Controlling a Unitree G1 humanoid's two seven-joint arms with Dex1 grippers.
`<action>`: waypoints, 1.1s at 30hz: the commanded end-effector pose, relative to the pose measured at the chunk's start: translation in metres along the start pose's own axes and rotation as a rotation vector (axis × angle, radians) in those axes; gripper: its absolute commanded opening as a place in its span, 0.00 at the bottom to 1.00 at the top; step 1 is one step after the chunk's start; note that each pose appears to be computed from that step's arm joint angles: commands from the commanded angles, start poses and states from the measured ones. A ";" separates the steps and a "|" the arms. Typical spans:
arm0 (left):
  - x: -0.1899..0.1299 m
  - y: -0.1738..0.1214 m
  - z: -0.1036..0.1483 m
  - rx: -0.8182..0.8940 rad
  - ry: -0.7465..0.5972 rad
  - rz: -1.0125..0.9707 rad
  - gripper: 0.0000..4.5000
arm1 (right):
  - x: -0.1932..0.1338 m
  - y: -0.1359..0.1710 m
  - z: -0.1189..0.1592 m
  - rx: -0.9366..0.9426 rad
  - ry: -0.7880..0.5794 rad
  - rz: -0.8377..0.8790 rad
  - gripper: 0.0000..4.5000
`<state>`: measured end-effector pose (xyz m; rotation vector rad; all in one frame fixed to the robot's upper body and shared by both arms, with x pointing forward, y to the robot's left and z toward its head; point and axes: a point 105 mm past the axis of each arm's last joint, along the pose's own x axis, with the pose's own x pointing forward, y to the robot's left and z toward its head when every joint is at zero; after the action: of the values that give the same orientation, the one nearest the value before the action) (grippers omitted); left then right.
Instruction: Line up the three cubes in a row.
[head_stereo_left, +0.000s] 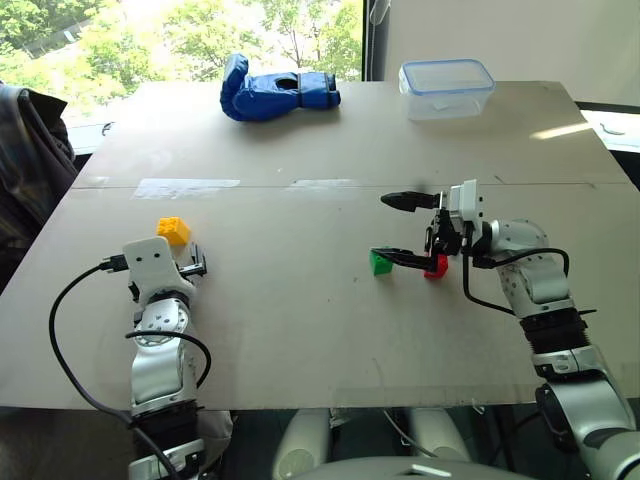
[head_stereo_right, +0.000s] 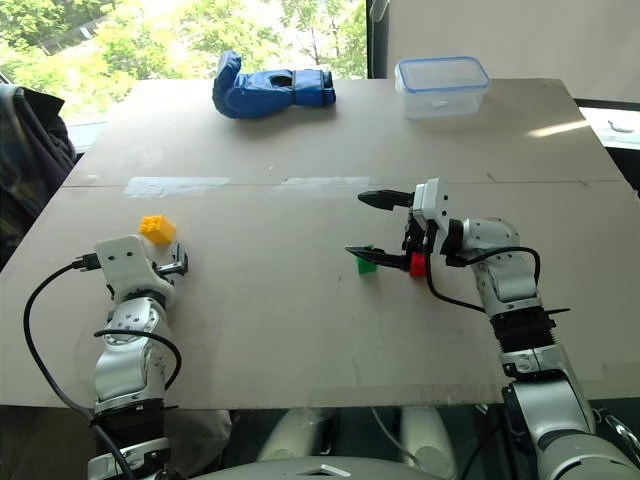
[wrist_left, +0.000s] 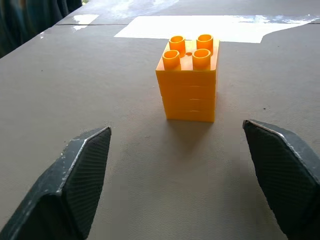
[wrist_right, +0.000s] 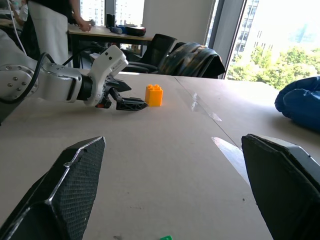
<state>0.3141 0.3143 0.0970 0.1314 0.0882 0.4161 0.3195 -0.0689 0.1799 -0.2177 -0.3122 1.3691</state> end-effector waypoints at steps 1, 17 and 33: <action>0.009 0.002 0.016 0.045 -0.052 -0.047 0.99 | 0.000 -0.002 0.012 -0.037 -0.035 -0.008 1.00; 0.028 0.008 0.004 0.101 -0.036 -0.134 0.99 | 0.003 -0.008 0.008 0.043 -0.007 -0.056 1.00; 0.036 0.009 0.003 -0.036 -0.063 -0.216 0.27 | -0.011 -0.011 0.004 0.039 0.016 -0.094 1.00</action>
<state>0.3446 0.3355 0.0941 0.1102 0.0535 0.2261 0.3278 -0.0726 0.1733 -0.1729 -0.2281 1.3073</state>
